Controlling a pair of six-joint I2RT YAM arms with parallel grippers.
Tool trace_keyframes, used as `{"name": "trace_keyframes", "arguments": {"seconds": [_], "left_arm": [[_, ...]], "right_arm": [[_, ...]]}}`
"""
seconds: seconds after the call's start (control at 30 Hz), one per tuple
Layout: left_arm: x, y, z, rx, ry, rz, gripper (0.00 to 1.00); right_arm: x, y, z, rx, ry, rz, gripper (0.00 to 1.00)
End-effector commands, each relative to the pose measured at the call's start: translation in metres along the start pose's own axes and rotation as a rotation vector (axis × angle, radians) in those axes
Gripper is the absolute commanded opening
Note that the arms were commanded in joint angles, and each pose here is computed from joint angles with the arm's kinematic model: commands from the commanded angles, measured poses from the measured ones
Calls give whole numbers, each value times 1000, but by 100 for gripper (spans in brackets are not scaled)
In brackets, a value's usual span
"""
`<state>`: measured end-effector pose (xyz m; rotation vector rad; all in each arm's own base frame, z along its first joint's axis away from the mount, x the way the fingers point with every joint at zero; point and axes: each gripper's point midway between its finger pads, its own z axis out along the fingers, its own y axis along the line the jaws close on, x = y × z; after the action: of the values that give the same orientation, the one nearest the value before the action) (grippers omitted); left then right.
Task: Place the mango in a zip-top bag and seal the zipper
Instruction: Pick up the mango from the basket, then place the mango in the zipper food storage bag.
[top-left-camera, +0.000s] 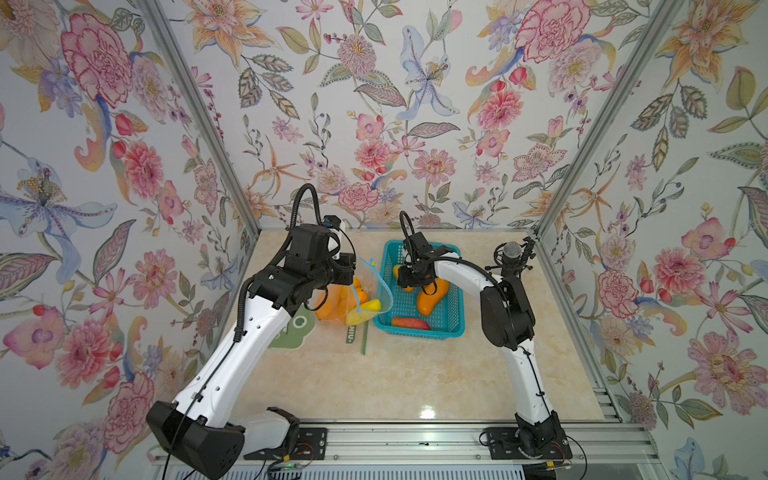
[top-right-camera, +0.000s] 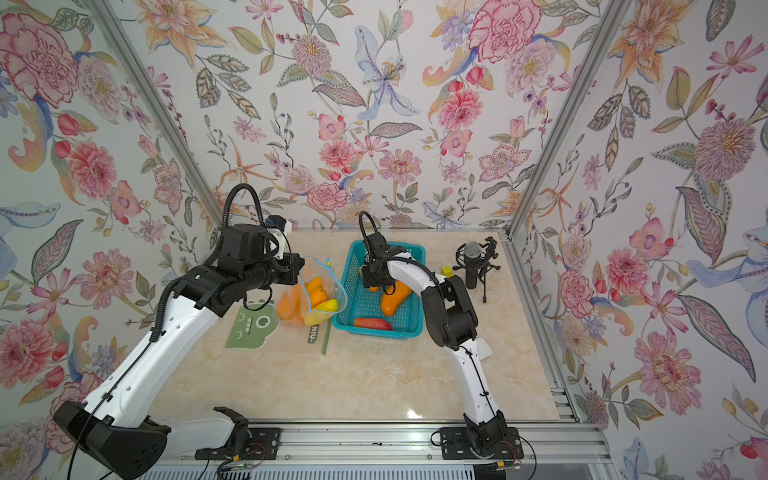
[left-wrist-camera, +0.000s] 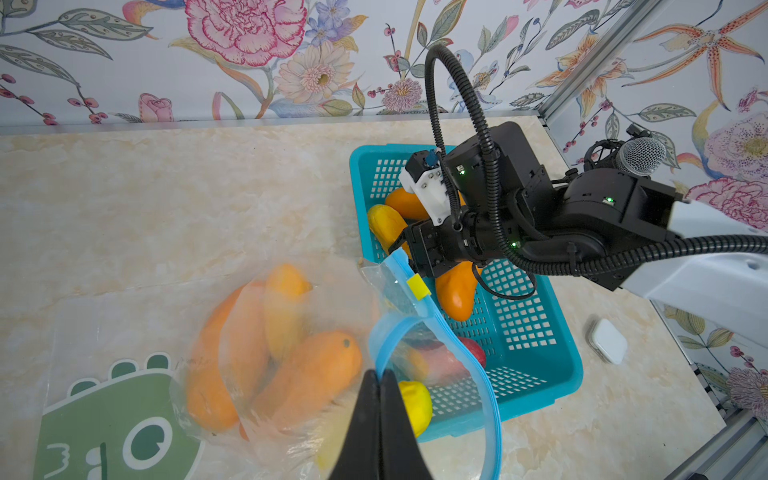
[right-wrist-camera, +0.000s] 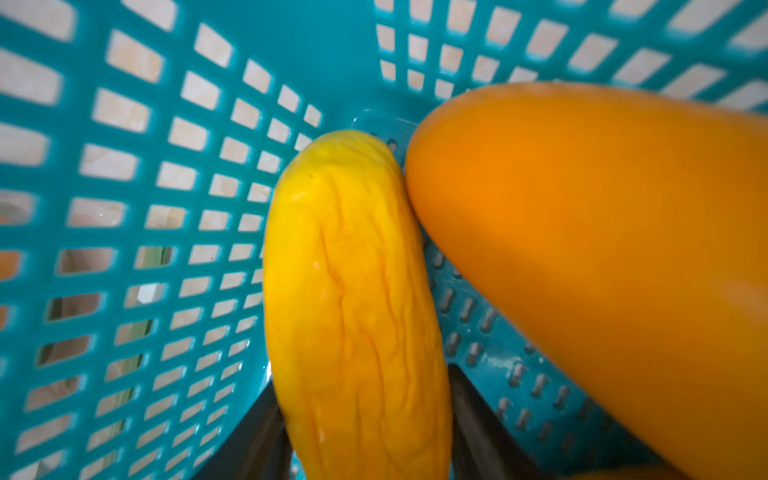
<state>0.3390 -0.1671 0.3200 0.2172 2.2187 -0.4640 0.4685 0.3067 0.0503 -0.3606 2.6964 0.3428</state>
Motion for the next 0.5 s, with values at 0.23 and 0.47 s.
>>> {"name": "trace_keyframes", "arguments": {"seconds": [0.23, 0.47], "left_arm": [[-1, 4, -2, -6, -19, -17, 0], [-4, 3, 0, -3, -17, -12, 0]], "right_arm": [[-15, 25, -81, -59, -113, -37, 48], [-9, 47, -161, -170, -234, -42, 48]]}}
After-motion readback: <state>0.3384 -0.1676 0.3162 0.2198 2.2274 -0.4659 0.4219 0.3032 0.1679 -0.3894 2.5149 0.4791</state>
